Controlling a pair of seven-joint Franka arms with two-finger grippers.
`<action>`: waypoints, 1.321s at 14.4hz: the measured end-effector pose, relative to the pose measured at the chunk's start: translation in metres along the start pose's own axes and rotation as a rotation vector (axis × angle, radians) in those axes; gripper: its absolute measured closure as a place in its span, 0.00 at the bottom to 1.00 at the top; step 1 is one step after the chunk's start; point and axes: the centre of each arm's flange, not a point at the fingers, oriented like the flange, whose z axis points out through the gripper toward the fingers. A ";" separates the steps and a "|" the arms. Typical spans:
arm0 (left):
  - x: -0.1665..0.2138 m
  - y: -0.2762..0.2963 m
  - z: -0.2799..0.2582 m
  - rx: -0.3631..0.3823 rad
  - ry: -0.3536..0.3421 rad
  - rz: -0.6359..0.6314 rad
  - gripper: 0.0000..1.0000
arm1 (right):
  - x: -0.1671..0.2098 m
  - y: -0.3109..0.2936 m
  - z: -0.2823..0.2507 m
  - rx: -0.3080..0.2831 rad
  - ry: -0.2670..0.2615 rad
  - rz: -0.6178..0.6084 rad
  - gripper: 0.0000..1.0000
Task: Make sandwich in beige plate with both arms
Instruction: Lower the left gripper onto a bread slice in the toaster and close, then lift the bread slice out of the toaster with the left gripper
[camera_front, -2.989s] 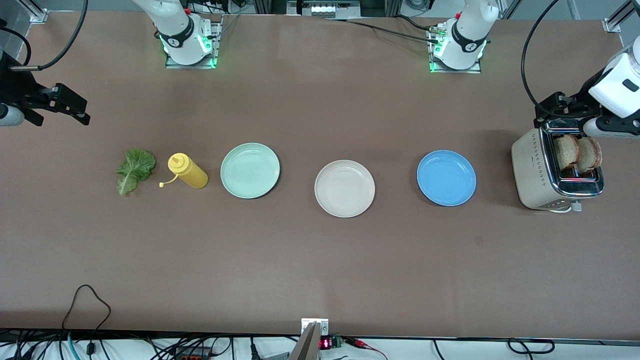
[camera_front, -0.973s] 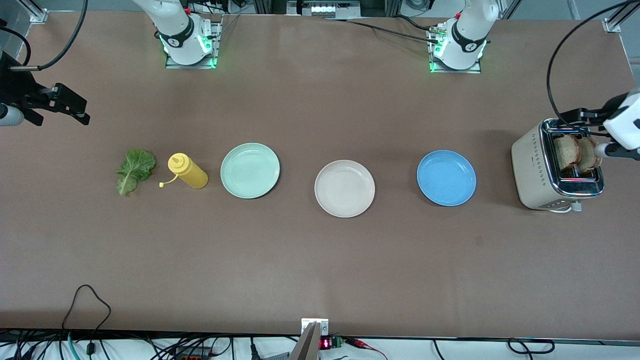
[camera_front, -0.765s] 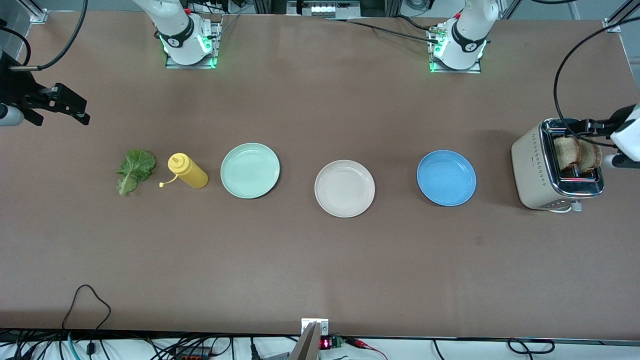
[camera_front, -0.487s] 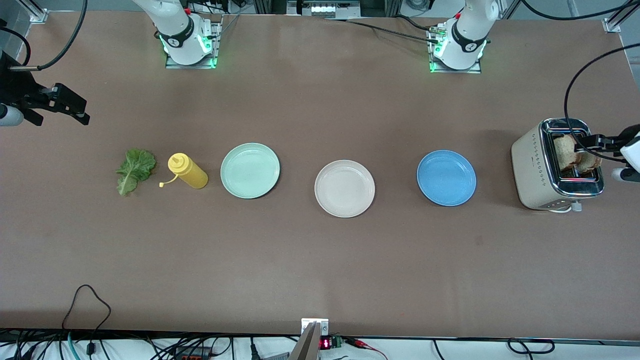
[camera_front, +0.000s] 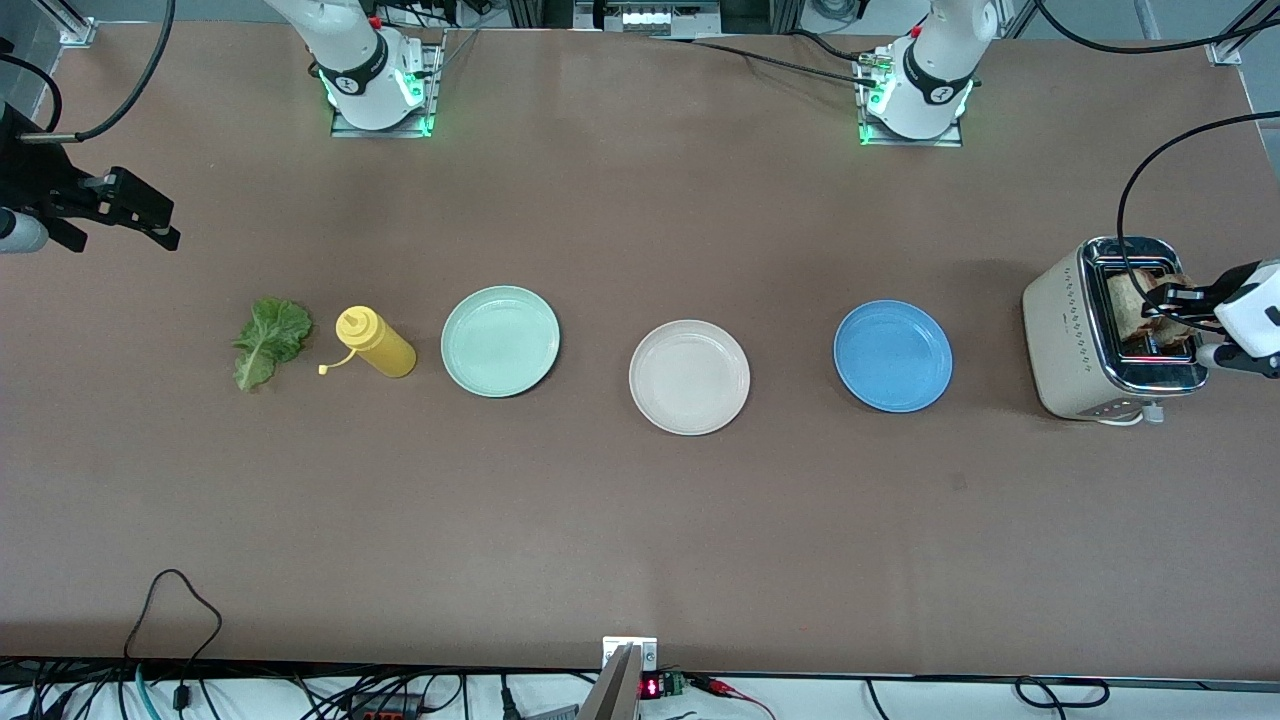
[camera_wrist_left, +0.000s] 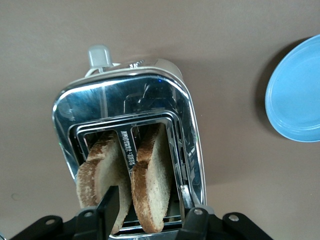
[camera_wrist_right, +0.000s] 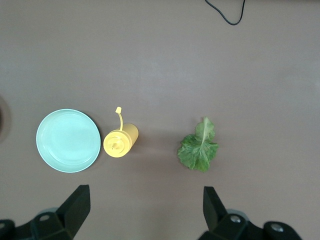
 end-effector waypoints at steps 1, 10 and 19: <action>-0.001 0.000 0.005 -0.002 -0.003 0.000 0.43 | 0.000 0.000 0.000 0.000 0.000 0.000 0.00; -0.010 -0.009 0.031 -0.021 -0.026 0.002 0.44 | 0.000 -0.001 0.000 0.008 0.000 0.000 0.00; -0.018 -0.015 0.044 -0.036 -0.040 0.069 0.91 | 0.000 -0.001 0.000 0.008 -0.001 0.000 0.00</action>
